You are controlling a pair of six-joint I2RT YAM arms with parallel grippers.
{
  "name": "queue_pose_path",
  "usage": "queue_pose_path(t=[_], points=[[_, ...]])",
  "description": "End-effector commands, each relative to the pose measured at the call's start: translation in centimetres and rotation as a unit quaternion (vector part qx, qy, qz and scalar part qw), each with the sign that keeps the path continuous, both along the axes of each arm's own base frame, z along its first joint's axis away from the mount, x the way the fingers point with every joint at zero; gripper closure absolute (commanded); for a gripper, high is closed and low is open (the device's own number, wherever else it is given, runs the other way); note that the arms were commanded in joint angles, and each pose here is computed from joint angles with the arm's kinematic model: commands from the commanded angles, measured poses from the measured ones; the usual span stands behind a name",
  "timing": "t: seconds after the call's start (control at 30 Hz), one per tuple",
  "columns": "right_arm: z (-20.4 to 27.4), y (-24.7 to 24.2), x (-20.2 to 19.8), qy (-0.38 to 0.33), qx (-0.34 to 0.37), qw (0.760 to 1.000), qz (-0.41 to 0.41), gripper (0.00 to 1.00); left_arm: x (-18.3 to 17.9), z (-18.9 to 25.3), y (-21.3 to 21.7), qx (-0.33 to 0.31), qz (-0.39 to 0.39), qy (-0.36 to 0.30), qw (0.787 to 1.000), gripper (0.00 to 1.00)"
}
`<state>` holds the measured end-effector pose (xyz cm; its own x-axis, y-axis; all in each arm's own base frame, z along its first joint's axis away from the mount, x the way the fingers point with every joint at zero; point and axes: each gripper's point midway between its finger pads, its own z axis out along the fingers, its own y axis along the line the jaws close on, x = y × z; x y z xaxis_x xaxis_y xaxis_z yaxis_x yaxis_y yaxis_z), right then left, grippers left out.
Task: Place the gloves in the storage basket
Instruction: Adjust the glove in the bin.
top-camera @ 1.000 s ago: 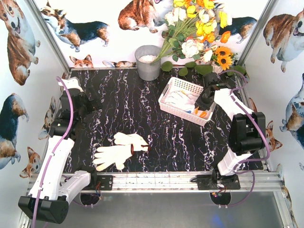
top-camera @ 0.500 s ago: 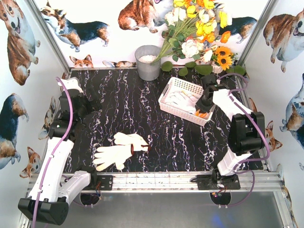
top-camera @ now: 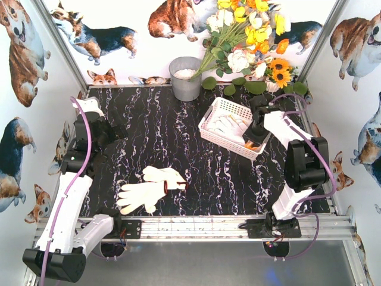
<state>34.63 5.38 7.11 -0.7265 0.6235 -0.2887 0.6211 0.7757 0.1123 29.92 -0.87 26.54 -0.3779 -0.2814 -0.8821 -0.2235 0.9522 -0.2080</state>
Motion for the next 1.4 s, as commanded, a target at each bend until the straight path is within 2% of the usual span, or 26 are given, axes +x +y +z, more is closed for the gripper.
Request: queue_pose_path(t=[0.0, 0.1, 0.27, 0.37, 0.53, 0.67, 0.8, 0.93, 1.03, 1.17, 1.37], points=[[3.2, -0.7, 1.8, -0.036, -0.033, 0.999, 0.02, 0.59, 0.2, 1.7, 0.2, -0.001, 0.001, -0.02, 1.0, 0.0], [5.2, -0.8, 2.2, -0.056, -0.044, 0.997, 0.042, 0.51, 0.3, 1.8, 0.1, -0.001, 0.001, -0.02, 1.0, 0.0], [8.3, -0.6, 2.2, -0.091, -0.053, 0.991, 0.084, 0.5, 0.5, 1.9, 0.0, -0.002, -0.001, -0.019, 1.0, 0.0], [8.6, 0.6, 1.7, -0.106, -0.028, 0.987, 0.119, 0.58, 0.5, 1.3, -0.1, -0.006, -0.003, -0.008, 1.0, 0.0], [6.5, 0.2, -0.1, -0.068, -0.029, 0.991, 0.113, 0.76, 0.1, 0.1, -0.3, -0.01, -0.007, 0.017, 1.0, 0.0], [4.7, 0.2, -0.1, -0.057, -0.019, 0.993, 0.1, 0.83, 0.0, -1.3, -1.1, -0.026, -0.019, 0.047, 0.998, 0.0], [3.2, 0.4, 0.6, -0.041, -0.017, 0.994, 0.103, 0.84, -0.7, -4.1, -1.7, -0.059, -0.003, 0.113, 0.992, 0.01], [5.2, 0.8, 1.7, -0.058, -0.02, 0.99, 0.126, 0.83, -1.6, -7.3, -4.8, -0.148, -0.011, 0.18, 0.972, 0.05], [8.7, 1.7, 2.0, -0.101, -0.014, 0.98, 0.168, 0.76, -2.8, -9.6, -7.7, -0.188, -0.015, 0.236, 0.953, 0.06], [11.5, 3.0, 0.6, -0.128, 0.01, 0.965, 0.227, 0.66, -5.2, -13.0, -10.4, -0.244, 0.042, 0.322, 0.914, 0.07], [13.3, 3.9, -2.9, -0.137, 0.033, 0.961, 0.24, 0.6, -6.0, -15.9, -13.6, -0.29, 0.089, 0.359, 0.882, 0.08]])
